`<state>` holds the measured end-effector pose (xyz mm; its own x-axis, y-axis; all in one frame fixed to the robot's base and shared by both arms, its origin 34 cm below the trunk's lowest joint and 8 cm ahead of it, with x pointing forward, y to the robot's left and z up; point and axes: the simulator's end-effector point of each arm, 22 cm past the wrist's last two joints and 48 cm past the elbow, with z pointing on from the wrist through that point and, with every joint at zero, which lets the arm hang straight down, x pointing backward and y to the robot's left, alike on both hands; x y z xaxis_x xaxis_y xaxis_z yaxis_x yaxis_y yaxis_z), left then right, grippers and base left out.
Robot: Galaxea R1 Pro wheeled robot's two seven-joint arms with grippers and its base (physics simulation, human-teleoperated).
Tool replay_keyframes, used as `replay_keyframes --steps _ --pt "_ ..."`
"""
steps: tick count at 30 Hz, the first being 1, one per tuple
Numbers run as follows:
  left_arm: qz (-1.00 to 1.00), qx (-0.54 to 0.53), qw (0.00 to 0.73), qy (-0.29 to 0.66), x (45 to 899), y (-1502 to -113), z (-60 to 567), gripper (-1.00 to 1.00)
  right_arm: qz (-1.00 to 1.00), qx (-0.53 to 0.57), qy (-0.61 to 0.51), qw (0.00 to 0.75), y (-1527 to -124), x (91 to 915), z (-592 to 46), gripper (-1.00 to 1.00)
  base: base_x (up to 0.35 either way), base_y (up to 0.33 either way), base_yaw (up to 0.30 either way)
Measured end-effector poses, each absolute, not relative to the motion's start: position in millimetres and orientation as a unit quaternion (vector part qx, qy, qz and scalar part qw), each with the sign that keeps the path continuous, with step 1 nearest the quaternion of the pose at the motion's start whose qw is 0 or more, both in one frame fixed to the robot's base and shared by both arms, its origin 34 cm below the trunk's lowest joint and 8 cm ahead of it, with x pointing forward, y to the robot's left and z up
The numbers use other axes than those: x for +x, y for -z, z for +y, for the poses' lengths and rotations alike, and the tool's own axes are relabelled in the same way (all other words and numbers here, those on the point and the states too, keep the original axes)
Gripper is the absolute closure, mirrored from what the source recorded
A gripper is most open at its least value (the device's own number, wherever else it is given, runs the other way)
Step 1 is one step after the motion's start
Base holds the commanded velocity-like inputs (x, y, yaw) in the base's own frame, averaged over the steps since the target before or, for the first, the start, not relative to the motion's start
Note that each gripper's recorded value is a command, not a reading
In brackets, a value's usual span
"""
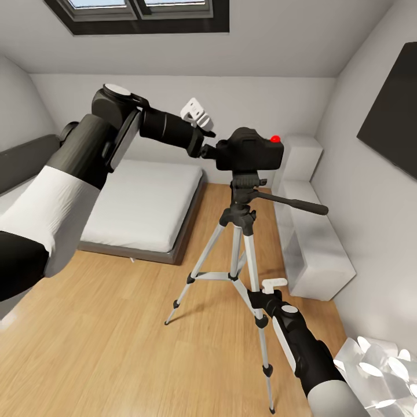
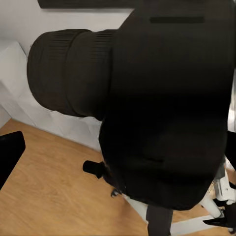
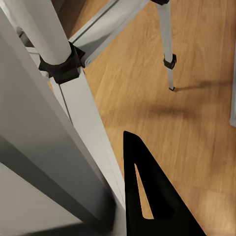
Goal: Attach the digital camera to the camera tripod in the bedroom.
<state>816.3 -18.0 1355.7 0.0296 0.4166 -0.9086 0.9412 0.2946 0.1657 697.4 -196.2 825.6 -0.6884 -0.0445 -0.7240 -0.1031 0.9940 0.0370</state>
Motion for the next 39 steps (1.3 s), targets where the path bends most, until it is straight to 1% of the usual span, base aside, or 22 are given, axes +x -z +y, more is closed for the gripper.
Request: replay_keyframes --steps 24,34,39 --pt "0.642 0.522 0.490 0.274 818 -1361 -5 -1.00 0.918 -0.040 -0.037 0.393 -826 697 -196 1.00 0.000 0.000 0.000" --pt "0.636 0.491 0.511 0.305 823 -1381 27 -1.00 0.918 -0.041 -0.037 0.393 -826 697 -196 1.00 0.000 0.000 0.000" --pt "0.635 0.457 0.535 0.319 831 -1400 63 -1.00 0.918 -0.041 -0.037 0.393 -826 697 -196 1.00 0.000 0.000 0.000"
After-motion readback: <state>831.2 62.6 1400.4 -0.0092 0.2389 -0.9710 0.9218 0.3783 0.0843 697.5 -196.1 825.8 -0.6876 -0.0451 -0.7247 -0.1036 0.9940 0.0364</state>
